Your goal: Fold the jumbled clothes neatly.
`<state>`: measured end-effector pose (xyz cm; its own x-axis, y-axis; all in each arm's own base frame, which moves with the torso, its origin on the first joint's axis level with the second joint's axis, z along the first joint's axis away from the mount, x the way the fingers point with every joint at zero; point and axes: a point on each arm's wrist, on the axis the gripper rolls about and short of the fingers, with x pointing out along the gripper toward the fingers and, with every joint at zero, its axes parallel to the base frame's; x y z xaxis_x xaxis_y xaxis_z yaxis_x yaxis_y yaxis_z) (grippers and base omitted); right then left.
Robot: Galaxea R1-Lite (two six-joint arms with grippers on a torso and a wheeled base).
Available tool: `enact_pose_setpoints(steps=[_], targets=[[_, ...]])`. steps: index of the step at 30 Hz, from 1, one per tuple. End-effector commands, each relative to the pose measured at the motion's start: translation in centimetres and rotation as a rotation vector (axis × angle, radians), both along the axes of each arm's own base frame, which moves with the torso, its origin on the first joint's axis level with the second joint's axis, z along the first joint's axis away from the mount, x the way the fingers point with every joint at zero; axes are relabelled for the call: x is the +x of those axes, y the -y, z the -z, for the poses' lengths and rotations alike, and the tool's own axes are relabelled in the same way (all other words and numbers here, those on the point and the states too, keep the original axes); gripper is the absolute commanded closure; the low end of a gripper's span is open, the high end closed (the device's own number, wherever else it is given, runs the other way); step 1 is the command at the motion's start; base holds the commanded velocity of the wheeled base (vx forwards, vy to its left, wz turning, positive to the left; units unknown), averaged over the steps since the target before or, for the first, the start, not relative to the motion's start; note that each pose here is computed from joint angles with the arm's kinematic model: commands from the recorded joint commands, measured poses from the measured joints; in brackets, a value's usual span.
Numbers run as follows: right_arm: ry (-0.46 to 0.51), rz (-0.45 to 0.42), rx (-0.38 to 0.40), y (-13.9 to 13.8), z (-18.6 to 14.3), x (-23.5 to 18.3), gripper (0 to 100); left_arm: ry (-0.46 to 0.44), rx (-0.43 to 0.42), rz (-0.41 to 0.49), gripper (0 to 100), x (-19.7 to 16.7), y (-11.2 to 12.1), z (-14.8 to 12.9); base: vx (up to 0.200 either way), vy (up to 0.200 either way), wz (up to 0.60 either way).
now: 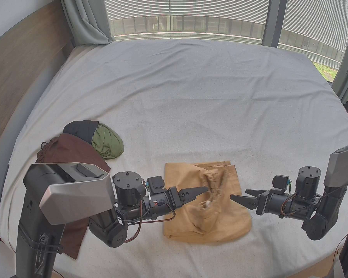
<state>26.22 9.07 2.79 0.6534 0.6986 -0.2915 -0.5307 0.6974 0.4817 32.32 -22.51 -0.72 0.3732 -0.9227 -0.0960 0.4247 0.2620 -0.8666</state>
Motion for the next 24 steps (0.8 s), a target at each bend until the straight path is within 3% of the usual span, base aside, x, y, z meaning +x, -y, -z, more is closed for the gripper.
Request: enact_pose_setpoints(steps=[1,8,19,24], targets=[[0.000,-0.001,0.000,0.0,0.0,0.0,0,0.008,0.000,-0.008,0,0.2,-0.1,0.0,0.000,0.000,0.00],[-0.009,-0.002,-0.003,0.0,0.2,-0.1,0,0.037,0.000,-0.066,0,0.3,-0.5,-0.9,0.000,0.000,0.00],[-0.029,-0.034,-0.008,-0.8,0.7,-0.5,0,0.087,0.004,-0.139,0,0.1,-4.0,-3.9,0.000,0.000,0.00],[-0.060,-0.067,-0.017,-1.7,1.4,-0.8,0,0.055,0.043,-0.155,0,-0.6,-5.6,-3.2,0.000,0.000,0.00]])
